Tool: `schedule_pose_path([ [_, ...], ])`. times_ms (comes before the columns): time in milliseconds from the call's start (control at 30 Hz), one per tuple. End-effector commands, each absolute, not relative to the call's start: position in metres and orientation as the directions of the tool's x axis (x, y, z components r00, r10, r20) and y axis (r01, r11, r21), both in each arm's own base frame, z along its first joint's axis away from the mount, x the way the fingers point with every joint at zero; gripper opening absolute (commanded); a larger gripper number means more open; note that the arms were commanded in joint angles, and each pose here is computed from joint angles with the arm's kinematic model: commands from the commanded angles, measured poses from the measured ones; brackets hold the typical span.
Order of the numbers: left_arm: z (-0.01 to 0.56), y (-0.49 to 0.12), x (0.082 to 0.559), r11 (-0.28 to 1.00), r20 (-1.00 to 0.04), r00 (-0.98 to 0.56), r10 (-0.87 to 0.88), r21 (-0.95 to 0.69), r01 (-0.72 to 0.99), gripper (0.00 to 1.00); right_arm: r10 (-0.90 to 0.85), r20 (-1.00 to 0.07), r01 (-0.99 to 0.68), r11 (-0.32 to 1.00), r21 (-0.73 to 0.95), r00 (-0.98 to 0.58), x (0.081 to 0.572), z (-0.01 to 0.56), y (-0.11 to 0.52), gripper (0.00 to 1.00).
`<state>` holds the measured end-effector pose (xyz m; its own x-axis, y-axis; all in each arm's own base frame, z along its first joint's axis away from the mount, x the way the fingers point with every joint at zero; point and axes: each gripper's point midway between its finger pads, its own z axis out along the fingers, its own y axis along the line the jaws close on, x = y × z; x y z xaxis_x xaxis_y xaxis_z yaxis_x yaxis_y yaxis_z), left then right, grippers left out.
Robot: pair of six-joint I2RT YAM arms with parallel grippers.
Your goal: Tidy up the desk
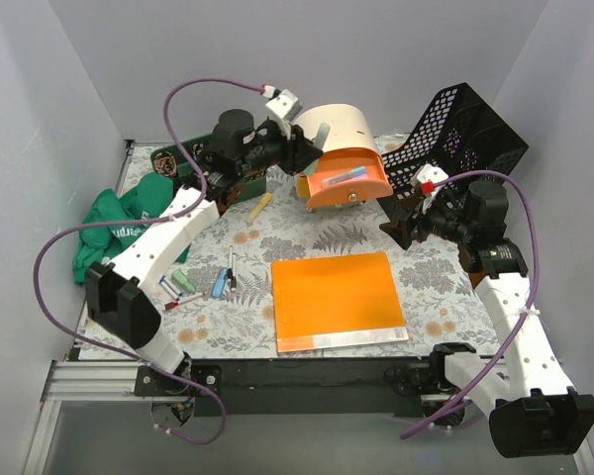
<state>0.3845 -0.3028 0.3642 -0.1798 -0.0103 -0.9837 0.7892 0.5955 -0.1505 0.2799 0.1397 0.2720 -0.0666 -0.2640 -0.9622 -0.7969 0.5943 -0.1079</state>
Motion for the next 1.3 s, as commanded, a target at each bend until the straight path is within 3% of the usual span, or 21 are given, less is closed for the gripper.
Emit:
schedule_pose_path([
  [0,0.38,-0.334,0.403,0.538,-0.998,-0.021,0.063,0.016,0.843,0.01,-0.263,-0.964,-0.79,0.596,-0.144,-0.022,0.282,0.28,0.138,0.81],
  [300,0.35,-0.383,0.427,0.511,-0.992,-0.029,0.122,0.038,0.859,0.07,-0.268,-0.963,-0.789,0.597,-0.145,-0.025,0.283,0.278,0.138,0.81],
  [400,0.339,-0.387,0.433,0.526,-0.989,-0.035,0.146,0.048,0.849,0.19,-0.269,-0.963,-0.789,0.596,-0.146,-0.026,0.283,0.278,0.138,0.81],
  [567,0.334,-0.39,0.433,0.539,-0.987,-0.044,0.154,0.047,0.841,0.47,-0.271,-0.962,-0.79,0.596,-0.143,-0.03,0.283,0.276,0.138,0.81],
  [667,0.343,-0.388,0.432,0.549,-0.99,-0.041,0.138,0.042,0.835,0.58,-0.272,-0.962,-0.791,0.594,-0.145,-0.028,0.284,0.276,0.138,0.81],
  [767,0.359,-0.382,0.431,0.576,-0.994,-0.028,0.11,0.041,0.816,0.59,-0.276,-0.961,-0.803,0.578,-0.147,-0.023,0.282,0.275,0.139,0.81],
  [867,0.377,-0.366,0.422,0.62,-0.997,-0.018,0.076,0.033,0.784,0.6,-0.289,-0.957,-0.847,0.504,-0.168,0.018,0.271,0.271,0.147,0.81],
  [933,0.384,-0.347,0.407,0.65,-0.999,-0.007,0.052,0.028,0.759,0.67,-0.274,-0.96,-0.9,0.399,-0.174,0.064,0.255,0.268,0.158,0.81],
  [1100,0.394,-0.281,0.368,0.772,-0.997,0.058,-0.051,-0.003,0.635,0.98,-0.245,-0.946,-0.956,0.151,-0.252,0.211,0.222,0.265,0.177,0.81],
  [1267,0.37,-0.213,0.312,0.833,-0.998,0.048,-0.048,-0.014,0.553,0.98,-0.277,-0.92,-0.95,0.061,-0.305,0.278,0.221,0.276,0.195,0.83],
])
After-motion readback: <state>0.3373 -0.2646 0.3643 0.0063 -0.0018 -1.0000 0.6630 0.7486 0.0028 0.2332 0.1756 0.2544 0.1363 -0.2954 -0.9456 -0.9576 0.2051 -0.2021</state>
